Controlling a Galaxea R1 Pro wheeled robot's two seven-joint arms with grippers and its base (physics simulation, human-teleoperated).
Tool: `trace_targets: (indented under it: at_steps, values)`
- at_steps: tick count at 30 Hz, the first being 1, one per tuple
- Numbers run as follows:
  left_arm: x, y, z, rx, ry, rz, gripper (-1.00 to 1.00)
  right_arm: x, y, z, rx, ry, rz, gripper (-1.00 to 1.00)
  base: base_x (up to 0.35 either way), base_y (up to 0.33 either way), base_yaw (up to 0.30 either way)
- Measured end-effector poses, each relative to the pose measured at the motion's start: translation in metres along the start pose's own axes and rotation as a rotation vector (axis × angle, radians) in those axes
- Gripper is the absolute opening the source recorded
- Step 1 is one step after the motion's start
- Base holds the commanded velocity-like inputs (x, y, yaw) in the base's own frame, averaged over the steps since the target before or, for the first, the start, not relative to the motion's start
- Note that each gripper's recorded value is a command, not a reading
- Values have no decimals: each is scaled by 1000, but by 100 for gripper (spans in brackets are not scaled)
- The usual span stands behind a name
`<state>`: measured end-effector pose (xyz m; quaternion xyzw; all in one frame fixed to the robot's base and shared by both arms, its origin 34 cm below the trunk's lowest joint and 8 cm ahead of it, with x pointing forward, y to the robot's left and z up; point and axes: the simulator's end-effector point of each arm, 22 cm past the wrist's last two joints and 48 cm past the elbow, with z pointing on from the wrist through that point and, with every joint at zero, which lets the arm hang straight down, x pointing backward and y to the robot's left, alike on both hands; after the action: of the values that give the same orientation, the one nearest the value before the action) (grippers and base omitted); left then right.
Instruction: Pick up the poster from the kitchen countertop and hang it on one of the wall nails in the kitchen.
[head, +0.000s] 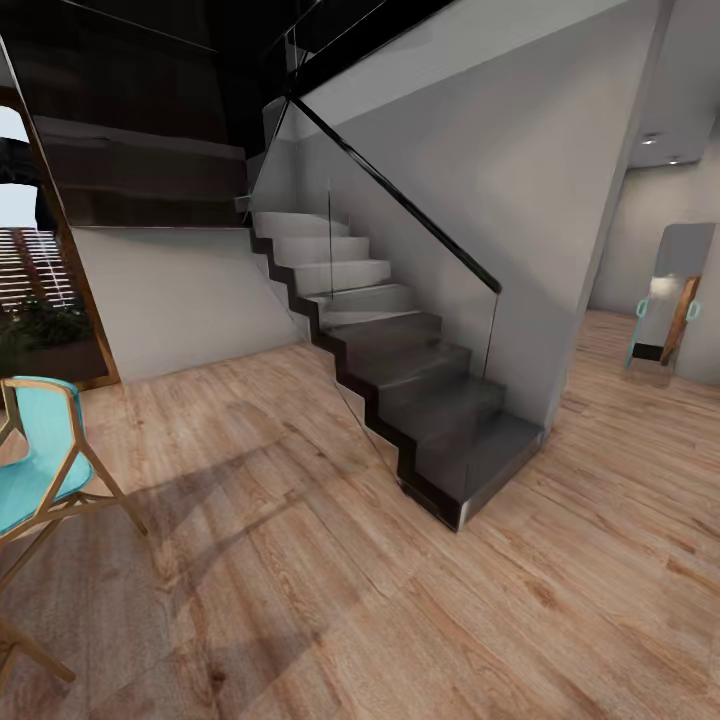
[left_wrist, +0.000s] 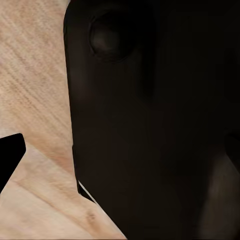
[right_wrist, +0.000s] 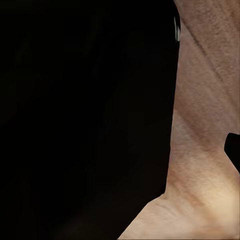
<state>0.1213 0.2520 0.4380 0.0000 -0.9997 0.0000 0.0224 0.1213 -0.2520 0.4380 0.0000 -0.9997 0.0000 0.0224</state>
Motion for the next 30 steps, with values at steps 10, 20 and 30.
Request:
trace_targets:
  at_steps: [10, 20, 30]
  values:
    - [-2, -8, 0, 19, -5, -1, 100, 7, 10, 0, -14, 28, -3, 100, 0, 0, 0]
    - [-2, -8, 0, 19, -5, -1, 100, 7, 10, 0, -14, 28, -3, 100, 0, 0, 0]
    - [11, -31, -1, 38, -8, -1, 100, -61, 1, -3, -1, -105, 3, 100, 0, 0, 0]
